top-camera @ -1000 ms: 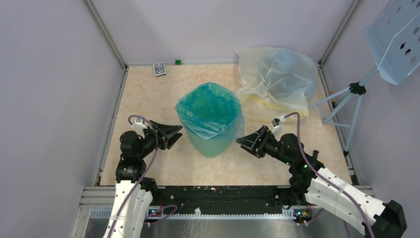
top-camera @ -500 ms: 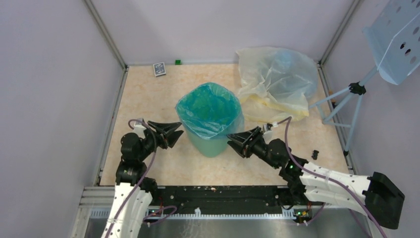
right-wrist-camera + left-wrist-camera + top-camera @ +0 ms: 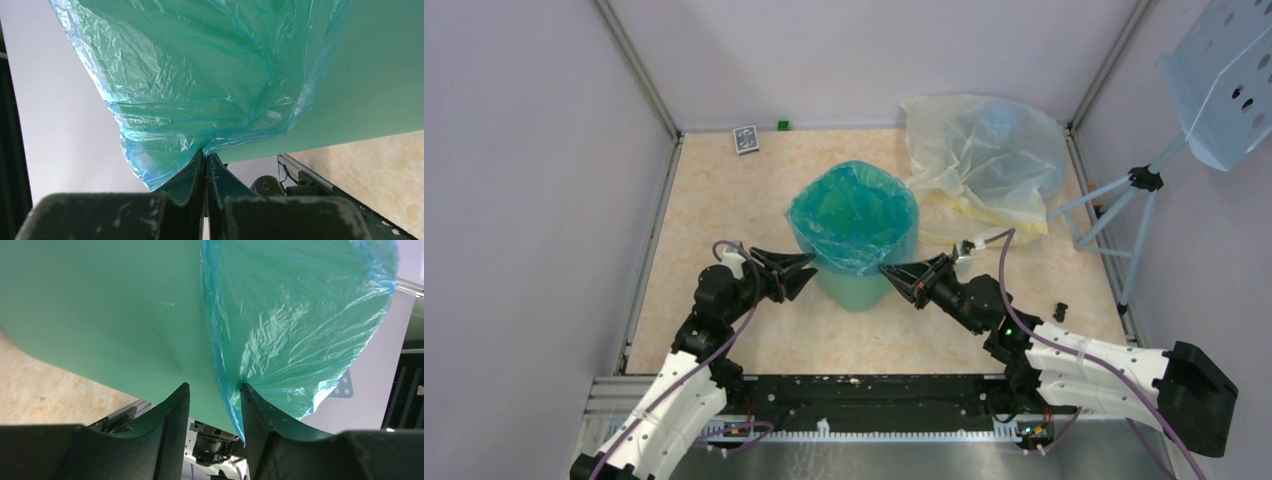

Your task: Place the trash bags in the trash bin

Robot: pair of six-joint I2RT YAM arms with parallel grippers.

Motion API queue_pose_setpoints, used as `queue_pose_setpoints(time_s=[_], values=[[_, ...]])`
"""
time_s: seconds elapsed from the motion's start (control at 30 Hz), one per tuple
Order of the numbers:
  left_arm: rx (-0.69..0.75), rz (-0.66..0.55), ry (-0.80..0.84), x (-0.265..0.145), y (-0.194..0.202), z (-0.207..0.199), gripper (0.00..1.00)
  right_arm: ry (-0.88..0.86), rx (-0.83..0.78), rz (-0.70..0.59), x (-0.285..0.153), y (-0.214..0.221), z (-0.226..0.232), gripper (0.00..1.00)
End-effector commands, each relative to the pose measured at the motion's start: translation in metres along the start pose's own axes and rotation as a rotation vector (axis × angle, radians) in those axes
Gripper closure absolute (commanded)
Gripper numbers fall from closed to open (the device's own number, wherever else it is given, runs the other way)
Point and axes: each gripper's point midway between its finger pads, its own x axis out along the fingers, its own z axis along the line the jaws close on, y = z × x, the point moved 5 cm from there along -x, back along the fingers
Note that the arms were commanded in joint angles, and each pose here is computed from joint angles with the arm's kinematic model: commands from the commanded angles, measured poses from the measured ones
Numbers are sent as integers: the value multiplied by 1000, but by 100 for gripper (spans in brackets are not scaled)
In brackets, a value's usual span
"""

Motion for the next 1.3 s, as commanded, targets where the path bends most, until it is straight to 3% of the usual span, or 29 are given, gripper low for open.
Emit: queue_pose_setpoints(time_s=[0.0,0.17,0.37,0.53,0.83,1.07,1.27], values=[[29,-50,128,0,-4,-23,54,-65,6,2,0,3,18,100],[30,-68,121,2,-7,-22,68,-12,-3,8,0,3,5,100],[50,-116,77,9,-16,-7,100,101,-48,-18,-6,-3,-27,100],[117,-197,41,11,-28,4,100,174,-112,-107,-12,-21,-53,100],[321,-246,-80,21,-39,5,100,248,-362,-95,0,-34,-43,100],[375,-279,-90,18,-43,4,100,288,-569,-140,-15,-57,-25,55],[399,-296,-101,15,-44,1,100,498,-908,-130,-30,-80,9,47]])
